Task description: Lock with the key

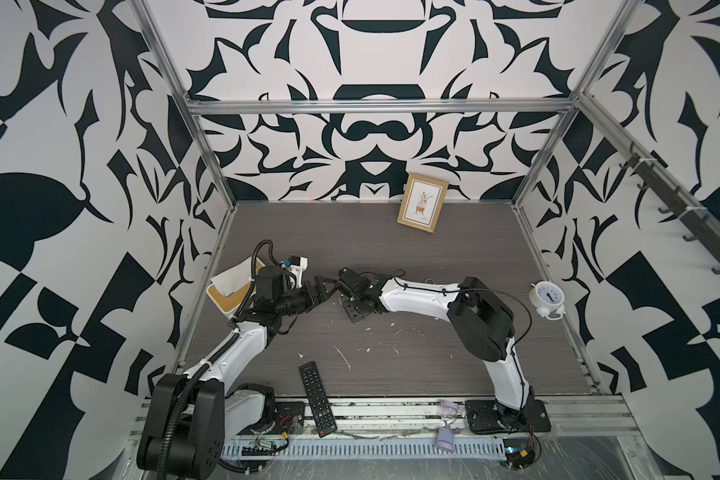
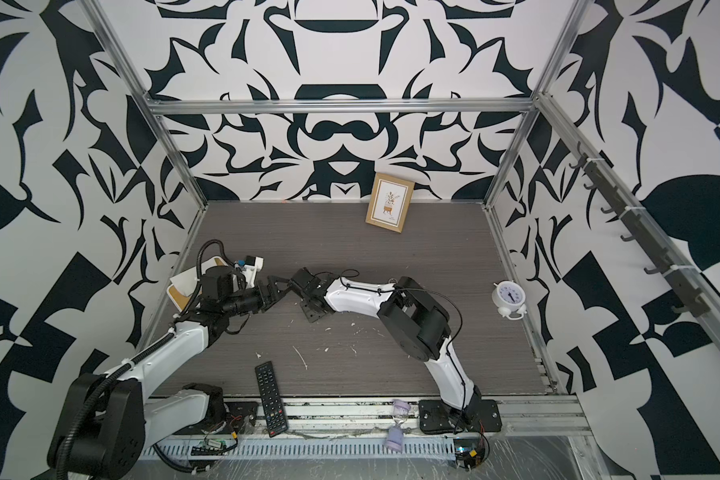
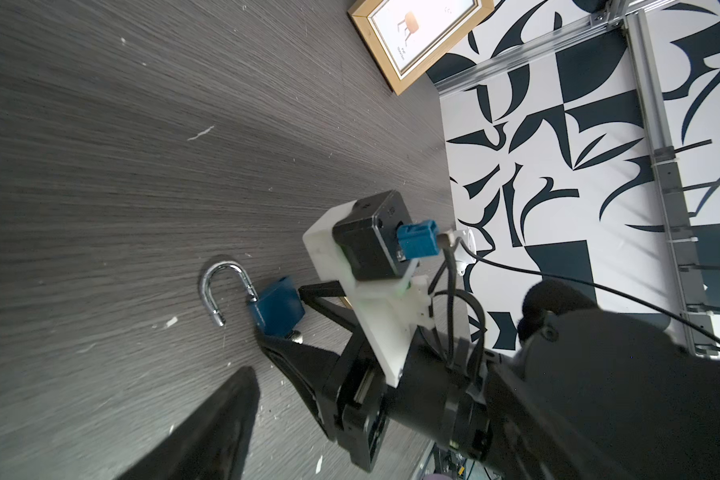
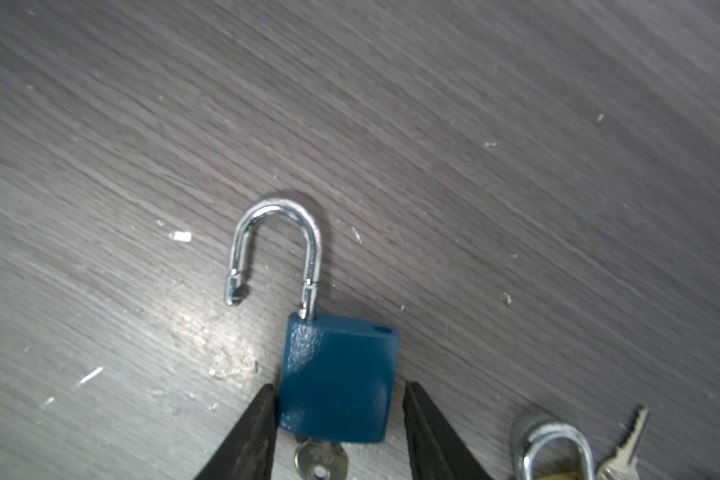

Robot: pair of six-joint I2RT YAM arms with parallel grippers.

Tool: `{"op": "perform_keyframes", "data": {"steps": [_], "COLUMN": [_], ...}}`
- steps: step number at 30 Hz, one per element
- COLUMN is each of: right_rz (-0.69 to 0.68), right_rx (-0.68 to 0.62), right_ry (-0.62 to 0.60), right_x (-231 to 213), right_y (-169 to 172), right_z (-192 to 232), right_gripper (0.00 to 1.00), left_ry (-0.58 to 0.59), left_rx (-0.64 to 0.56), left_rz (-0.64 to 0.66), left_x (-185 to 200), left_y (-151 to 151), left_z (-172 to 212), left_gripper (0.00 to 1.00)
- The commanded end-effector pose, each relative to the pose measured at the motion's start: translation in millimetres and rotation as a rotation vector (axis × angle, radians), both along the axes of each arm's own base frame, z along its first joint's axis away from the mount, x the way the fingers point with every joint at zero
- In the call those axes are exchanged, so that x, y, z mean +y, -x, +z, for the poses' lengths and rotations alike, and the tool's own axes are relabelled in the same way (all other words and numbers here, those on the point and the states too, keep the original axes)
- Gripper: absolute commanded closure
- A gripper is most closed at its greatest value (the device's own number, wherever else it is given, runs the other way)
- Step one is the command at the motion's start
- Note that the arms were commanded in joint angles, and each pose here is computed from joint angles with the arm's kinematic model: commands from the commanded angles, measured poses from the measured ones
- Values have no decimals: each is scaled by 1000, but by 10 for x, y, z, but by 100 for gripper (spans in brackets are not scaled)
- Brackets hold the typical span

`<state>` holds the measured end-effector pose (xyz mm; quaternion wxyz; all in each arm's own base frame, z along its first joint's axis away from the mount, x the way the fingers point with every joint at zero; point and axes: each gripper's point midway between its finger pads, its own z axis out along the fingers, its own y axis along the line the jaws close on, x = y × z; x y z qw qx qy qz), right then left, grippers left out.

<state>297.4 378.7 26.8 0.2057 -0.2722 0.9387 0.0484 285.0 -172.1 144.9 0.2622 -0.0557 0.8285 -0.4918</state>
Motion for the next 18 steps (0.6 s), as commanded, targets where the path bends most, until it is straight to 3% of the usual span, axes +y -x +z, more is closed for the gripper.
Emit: {"op": "perform_keyframes", "data": {"steps": [1,18], "right_rz": [0,50], "right_rx": [-32,18], "right_ry": [19,-3], "right_x": [-9,75], "right_y": [-50,33], "right_z": [56,-130], "right_gripper": [49,50], "left_ry": [1,9], "left_rx": [-10,11], "left_rz": [-17,-32], "left_x": [-10,-27], "left_y": [-8,24], "left_z": [17,-15], "left_gripper": [12,12]}}
